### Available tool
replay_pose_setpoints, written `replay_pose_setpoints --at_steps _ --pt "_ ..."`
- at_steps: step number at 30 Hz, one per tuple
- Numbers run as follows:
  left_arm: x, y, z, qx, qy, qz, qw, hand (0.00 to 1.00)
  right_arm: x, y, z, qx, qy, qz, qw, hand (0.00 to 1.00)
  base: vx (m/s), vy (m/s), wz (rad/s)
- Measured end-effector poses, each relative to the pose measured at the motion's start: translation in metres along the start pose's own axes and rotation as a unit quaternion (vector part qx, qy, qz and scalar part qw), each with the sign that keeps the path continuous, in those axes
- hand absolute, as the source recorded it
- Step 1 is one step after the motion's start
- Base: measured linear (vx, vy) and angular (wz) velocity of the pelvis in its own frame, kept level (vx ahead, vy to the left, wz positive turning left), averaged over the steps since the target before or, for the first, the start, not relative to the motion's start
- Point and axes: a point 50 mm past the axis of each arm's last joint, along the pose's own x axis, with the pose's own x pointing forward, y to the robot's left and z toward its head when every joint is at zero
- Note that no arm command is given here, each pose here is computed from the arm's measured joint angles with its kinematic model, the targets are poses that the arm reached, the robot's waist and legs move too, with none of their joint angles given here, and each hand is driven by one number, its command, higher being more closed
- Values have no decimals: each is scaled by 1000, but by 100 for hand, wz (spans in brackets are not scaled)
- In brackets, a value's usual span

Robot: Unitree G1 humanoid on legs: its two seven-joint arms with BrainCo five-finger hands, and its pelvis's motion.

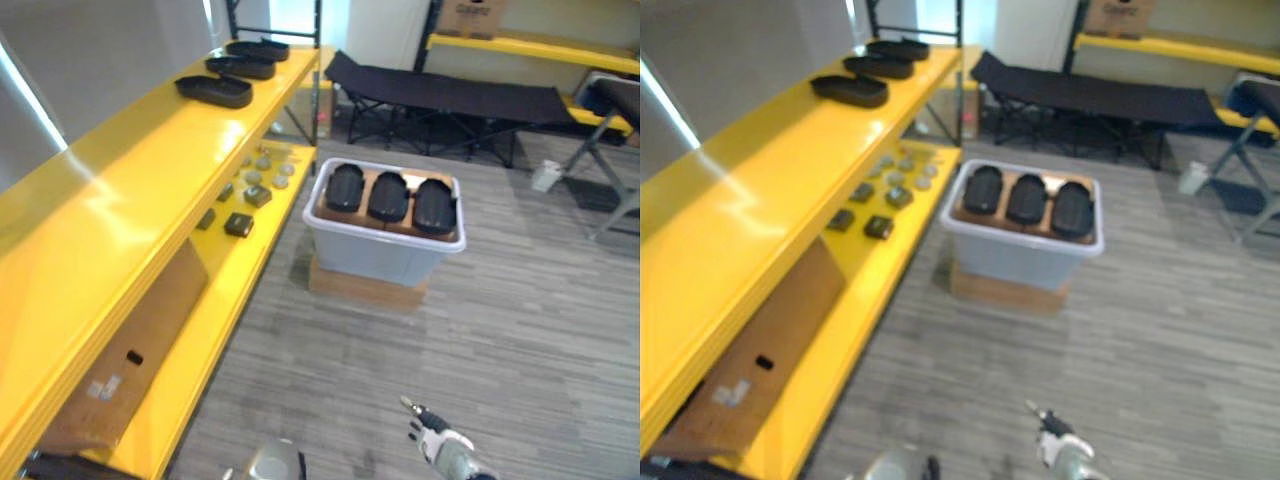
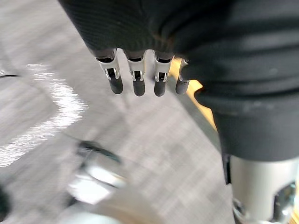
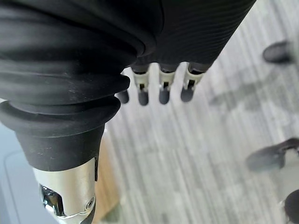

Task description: Walk over and take plastic housings, then place them on the shelf

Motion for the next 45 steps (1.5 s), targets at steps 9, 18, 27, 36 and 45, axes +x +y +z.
replay_pose_setpoints --at_steps 9,18,27,36,45 --pt "-12 -92 111 -16 -179 -134 974 0 -2 -11 4 11 -19 2 1000 0 271 -82 3" --pt "-12 -100 31 -35 -16 -129 991 0 -4 -13 3 5 -19 5 1000 0 332 -258 4" --pt "-3 -45 9 -87 8 -54 995 0 -5 -28 -9 -24 2 -19 1000 0 308 -13 -26" --pt "1 -26 22 10 -39 -49 998 0 -4 -19 -12 -27 1 -16 999 0 255 100 17" --pt "0 -57 91 96 -144 -91 981 0 -4 -12 -21 -112 -5 15 994 0 85 -97 78"
